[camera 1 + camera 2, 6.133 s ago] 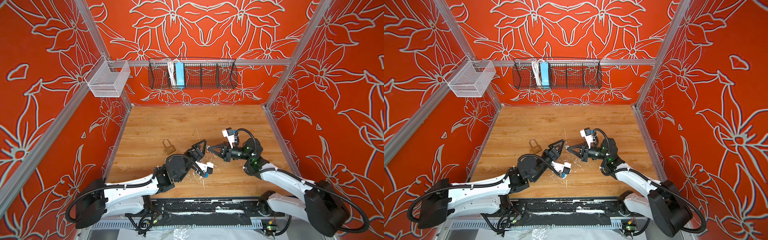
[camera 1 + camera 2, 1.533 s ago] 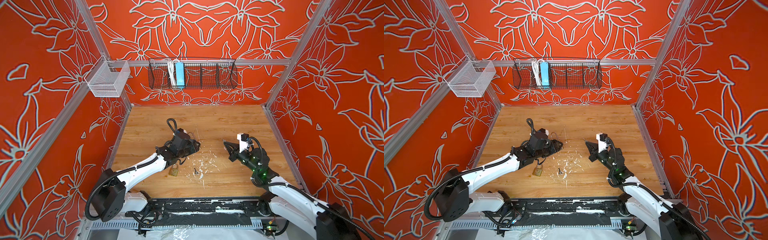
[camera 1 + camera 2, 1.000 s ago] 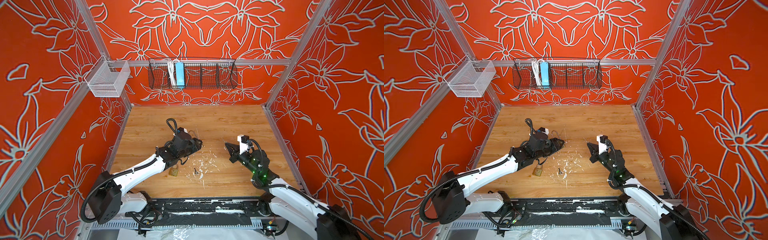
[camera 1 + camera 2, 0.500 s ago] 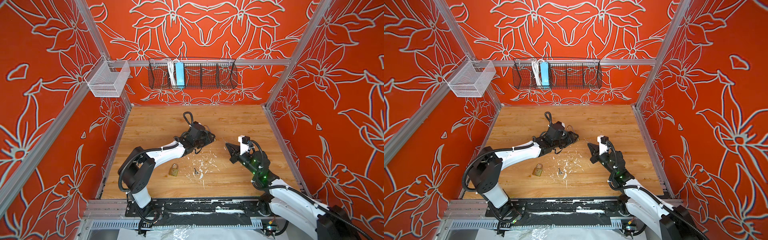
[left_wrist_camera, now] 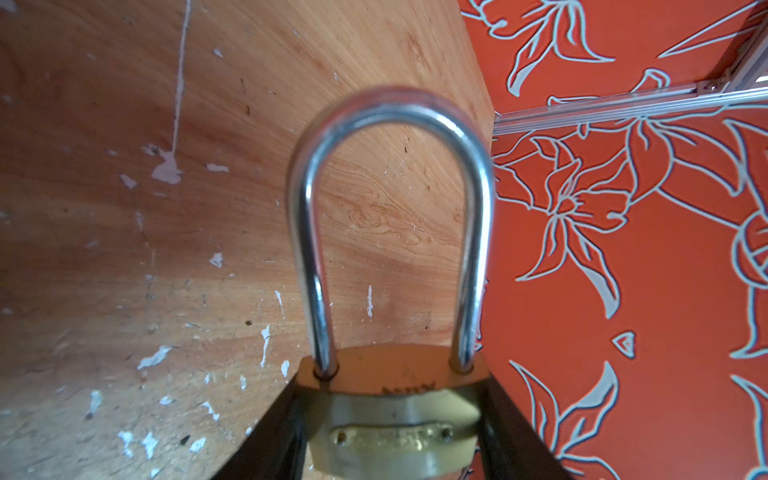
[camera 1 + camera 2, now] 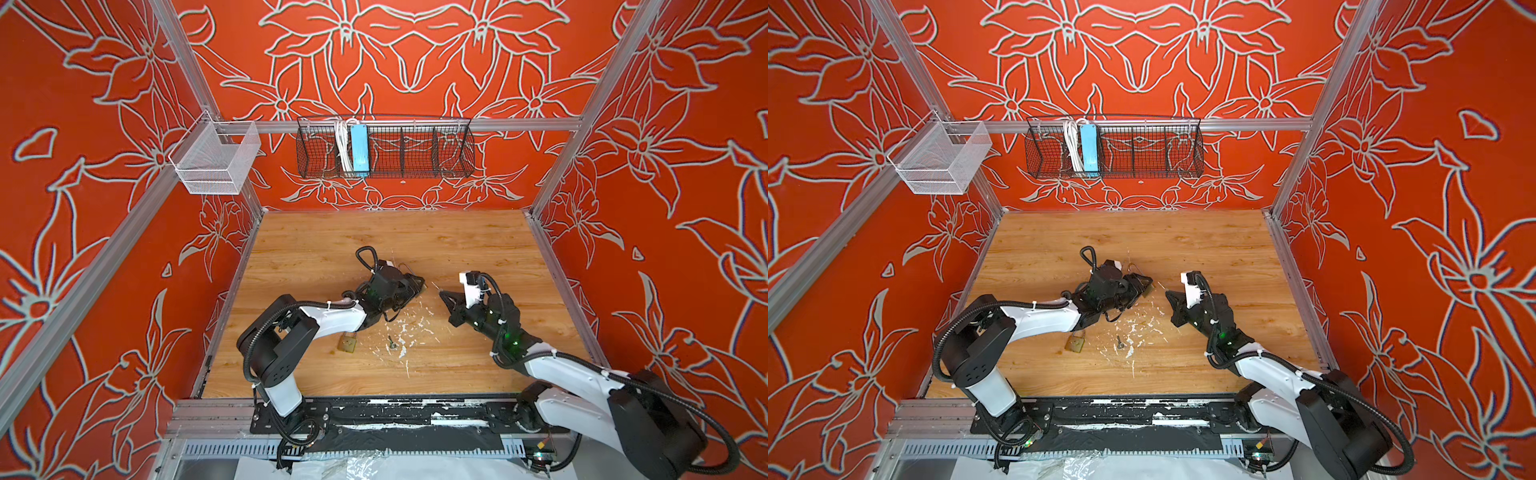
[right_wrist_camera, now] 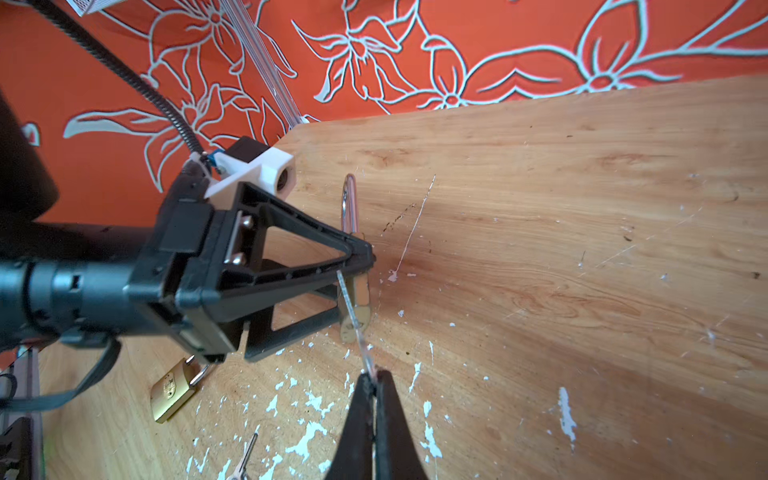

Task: Unlock with the key
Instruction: 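Bring the key blade toward the padlock keyhole while the left gripper holds the padlock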

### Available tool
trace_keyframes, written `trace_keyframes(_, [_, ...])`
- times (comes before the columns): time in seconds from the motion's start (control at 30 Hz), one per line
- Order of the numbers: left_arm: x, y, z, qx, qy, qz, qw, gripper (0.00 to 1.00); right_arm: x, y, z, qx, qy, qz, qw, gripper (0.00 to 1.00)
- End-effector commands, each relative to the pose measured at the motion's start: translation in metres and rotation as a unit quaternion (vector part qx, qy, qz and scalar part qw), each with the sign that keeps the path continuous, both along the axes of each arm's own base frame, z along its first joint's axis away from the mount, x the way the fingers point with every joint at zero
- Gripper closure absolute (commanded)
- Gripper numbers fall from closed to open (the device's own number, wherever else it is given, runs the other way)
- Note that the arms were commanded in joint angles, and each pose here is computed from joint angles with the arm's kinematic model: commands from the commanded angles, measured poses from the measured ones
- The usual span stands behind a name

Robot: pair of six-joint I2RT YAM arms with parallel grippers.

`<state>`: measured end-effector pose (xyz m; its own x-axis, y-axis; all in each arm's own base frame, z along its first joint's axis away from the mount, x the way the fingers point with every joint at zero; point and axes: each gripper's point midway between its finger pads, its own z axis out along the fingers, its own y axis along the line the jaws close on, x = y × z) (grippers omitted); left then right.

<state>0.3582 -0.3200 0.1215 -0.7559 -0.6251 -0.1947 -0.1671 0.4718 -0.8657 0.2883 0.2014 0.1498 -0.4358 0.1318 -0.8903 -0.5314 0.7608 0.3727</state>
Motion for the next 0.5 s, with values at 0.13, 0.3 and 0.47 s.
trace_keyframes(0.13, [0.009,-0.004,0.066,-0.070,-0.071,0.017,0.995,1.00,0.004,0.022,0.004,0.006,0.010,0.030,0.999,1.00])
trace_keyframes(0.3, [0.011,0.000,0.067,-0.067,-0.070,0.029,0.995,1.00,0.001,0.022,0.005,-0.005,0.006,0.029,1.000,1.00])
trace_keyframes(0.47, [0.012,0.004,0.069,-0.072,-0.071,0.036,0.994,1.00,0.003,0.023,0.002,-0.013,0.011,0.026,1.000,1.00])
